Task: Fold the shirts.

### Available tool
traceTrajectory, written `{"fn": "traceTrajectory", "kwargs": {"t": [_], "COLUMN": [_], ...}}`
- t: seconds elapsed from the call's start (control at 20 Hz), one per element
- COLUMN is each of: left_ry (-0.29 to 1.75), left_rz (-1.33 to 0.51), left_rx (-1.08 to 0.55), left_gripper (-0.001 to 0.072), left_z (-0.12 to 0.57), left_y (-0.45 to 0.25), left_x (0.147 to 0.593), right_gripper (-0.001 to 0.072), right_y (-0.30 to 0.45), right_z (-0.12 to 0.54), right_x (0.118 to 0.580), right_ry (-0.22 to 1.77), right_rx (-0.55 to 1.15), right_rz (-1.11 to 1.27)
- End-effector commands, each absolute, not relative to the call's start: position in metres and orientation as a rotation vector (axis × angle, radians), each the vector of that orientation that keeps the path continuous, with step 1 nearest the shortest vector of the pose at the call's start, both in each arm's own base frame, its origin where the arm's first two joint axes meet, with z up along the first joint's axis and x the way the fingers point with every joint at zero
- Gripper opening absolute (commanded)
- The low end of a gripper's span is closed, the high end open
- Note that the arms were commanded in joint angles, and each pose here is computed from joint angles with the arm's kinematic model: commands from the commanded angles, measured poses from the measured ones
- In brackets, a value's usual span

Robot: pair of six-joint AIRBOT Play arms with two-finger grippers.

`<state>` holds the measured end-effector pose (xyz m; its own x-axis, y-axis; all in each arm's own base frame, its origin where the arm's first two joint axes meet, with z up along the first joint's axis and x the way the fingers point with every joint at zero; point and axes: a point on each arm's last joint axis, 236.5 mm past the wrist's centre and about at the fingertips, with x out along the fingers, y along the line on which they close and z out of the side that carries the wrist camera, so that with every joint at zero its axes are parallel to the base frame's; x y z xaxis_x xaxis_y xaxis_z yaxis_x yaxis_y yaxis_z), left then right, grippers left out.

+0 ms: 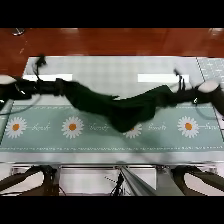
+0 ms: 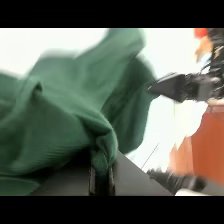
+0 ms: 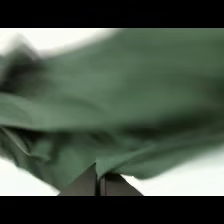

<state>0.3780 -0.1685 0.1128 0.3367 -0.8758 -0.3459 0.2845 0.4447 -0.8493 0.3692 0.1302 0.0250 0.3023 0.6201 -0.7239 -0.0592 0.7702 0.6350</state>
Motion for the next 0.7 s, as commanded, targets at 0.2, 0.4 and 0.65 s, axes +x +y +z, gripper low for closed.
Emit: {"fn": "traceTrajectory", "kwargs": {"t": [0.2, 0.4, 0.65], "left_ry": [0.11, 0.161, 0.414], "left_rz": [-0.799, -0.358, -0.054], "left_rx": [-0.465, -0.201, -0.069], "left_gripper": [0.0036, 0.0036, 0.0036], "left_z": [0.461, 0.481, 0.424], "left_y": [-0.12, -0.059, -0.012], "left_x": [0.363, 0.31, 0.227], "right_gripper": [0.0031, 0.0031, 0.0032], "right_y": [0.07, 0.062, 0.04], "right_z": [0.427, 0.512, 0.503], "right_x": [0.394, 0.295, 0.21], "right_ry": [0.344, 0.095, 0.056], "right_rx": [0.146, 0.03, -0.018], "right_rz": [0.399, 0.309, 0.159]}}
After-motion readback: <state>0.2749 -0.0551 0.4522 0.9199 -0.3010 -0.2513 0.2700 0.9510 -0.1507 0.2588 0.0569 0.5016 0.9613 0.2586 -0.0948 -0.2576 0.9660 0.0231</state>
